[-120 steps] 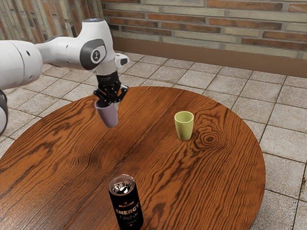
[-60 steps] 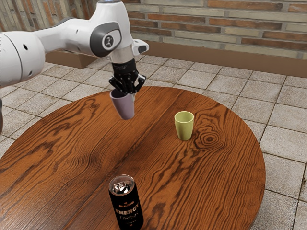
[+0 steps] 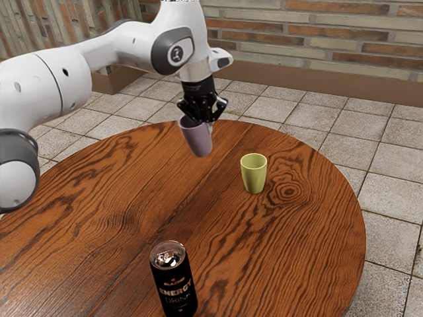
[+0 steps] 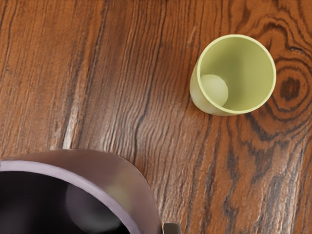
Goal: Place the left cup onto the right cup
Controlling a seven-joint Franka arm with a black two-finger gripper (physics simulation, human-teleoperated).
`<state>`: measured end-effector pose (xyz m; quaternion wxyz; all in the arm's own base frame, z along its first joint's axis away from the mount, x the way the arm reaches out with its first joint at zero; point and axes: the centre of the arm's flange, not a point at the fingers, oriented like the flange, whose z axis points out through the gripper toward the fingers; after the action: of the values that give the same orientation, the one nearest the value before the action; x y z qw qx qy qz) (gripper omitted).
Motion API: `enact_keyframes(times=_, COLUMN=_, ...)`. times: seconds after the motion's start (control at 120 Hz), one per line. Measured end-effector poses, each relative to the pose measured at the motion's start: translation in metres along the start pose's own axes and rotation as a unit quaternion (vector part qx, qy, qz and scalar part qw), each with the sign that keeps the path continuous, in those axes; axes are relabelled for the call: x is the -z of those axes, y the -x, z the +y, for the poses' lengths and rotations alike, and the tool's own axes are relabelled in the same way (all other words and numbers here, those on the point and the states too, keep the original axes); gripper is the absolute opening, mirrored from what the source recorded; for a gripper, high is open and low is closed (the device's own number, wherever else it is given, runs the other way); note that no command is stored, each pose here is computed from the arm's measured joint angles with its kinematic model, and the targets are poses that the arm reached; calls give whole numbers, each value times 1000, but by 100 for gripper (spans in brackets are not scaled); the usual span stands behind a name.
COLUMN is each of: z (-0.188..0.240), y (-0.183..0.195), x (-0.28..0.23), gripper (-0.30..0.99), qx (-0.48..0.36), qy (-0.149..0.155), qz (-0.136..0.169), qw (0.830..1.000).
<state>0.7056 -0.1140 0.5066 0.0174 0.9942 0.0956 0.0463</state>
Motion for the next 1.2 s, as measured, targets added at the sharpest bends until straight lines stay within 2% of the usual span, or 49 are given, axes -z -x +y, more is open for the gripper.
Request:
enact_keyframes(times=0.292, z=32, y=-15, x=-12, gripper=-9, qx=-27, qy=19, qz=30, qw=999)
enact_keyframes(times=0.775, z=79, y=-14, x=-19, gripper=-9, qx=-76, qy=44, qz=54, qw=995)
enact_keyframes(times=1.058, z=80, y=-28, x=-46, gripper=-9, qx=-88, qy=54, qz=67, qw=992)
enact_keyframes(times=1.2, z=82, y=-36, x=-44, gripper=-9, qx=-97, qy=65, qz=85, qw=989)
